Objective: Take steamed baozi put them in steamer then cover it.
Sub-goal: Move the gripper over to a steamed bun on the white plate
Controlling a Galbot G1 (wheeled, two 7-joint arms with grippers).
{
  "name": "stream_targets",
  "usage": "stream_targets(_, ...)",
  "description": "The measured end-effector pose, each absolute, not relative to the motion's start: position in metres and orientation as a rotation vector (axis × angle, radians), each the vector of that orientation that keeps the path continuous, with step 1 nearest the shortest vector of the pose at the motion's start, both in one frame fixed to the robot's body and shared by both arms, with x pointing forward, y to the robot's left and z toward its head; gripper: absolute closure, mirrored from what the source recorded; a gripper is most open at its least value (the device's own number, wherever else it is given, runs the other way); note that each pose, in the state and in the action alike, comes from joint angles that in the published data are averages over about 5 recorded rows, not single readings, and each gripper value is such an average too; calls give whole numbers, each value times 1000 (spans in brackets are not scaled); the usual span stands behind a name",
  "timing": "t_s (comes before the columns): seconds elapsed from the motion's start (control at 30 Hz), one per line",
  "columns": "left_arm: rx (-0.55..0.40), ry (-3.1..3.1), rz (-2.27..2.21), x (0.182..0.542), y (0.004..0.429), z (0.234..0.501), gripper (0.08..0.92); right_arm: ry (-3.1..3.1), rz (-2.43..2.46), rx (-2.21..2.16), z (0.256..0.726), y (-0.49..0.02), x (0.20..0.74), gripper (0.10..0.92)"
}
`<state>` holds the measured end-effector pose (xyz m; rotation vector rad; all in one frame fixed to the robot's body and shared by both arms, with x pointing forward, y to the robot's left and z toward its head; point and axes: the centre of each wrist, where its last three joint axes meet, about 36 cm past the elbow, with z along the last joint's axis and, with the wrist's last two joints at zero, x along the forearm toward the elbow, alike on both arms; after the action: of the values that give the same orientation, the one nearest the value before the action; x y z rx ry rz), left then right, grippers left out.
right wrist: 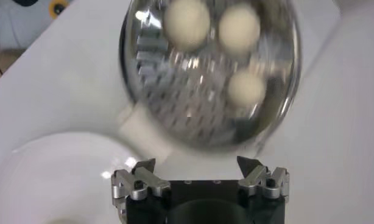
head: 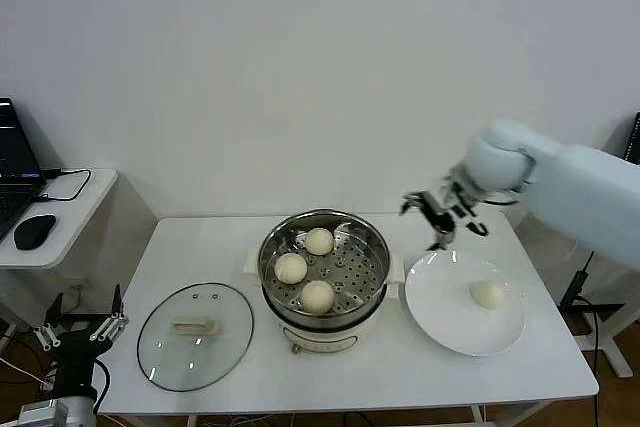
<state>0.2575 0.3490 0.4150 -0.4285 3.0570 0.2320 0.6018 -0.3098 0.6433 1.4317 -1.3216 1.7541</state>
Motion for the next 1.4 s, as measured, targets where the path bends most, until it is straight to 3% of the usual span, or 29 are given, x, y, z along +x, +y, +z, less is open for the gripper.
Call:
stream_targets(0.3,-418,3078,247,256,348,411,177,-1386,1574,1255,583,-394,586,200)
stream_targets(0.6,-425,3084,254,250,348,411,177,-1393,1479,1145,532,-439,580,200)
stream_targets(1.4,-452,3078,267,245,352,415,177,-1407,1405,1085,448,-439,606,220)
